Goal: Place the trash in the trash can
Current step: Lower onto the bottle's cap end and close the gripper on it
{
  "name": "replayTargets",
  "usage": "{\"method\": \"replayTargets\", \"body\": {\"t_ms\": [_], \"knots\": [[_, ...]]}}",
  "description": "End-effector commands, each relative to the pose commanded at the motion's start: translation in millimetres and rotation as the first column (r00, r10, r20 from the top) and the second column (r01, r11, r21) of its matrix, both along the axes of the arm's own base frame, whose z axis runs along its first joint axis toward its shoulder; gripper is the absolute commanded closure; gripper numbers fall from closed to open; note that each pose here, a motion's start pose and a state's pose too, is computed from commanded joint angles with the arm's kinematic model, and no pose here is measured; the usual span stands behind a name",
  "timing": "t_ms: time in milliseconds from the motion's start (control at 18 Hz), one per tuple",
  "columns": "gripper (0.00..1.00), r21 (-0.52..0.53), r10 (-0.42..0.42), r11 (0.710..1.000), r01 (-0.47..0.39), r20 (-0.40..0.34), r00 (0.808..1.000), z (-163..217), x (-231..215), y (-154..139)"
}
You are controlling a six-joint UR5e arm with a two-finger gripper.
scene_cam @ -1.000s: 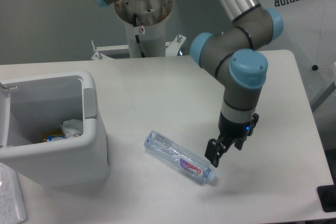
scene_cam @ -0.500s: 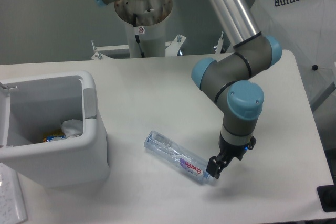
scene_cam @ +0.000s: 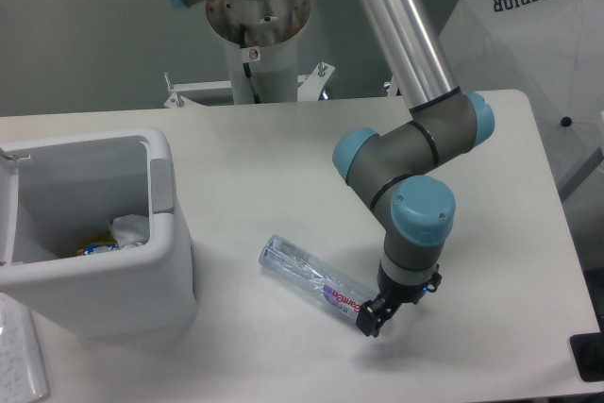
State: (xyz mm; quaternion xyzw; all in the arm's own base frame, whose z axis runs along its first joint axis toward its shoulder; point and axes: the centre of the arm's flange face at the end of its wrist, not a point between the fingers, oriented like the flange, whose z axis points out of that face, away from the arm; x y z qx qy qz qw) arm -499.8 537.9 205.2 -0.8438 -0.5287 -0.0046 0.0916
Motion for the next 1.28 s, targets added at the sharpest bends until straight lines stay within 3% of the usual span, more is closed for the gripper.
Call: {"method": "replayTargets", "body": {"t_ms": [278,889,1056,1278], "knots": [[0.13,-0.02,0.002,1.0,-0.002,-0.011,1.0,-4,-3,1],[0.41,-0.033,-0.011,0.999,0.012,0.004,1.0,-15,8,7],[0.41,-0.034,-0.018,0.999,0.018,0.006,1.0,-16,11,10],[0.52,-0.034,-0.018,0.999,0.018,0.006,1.0,-16,11,9]]}}
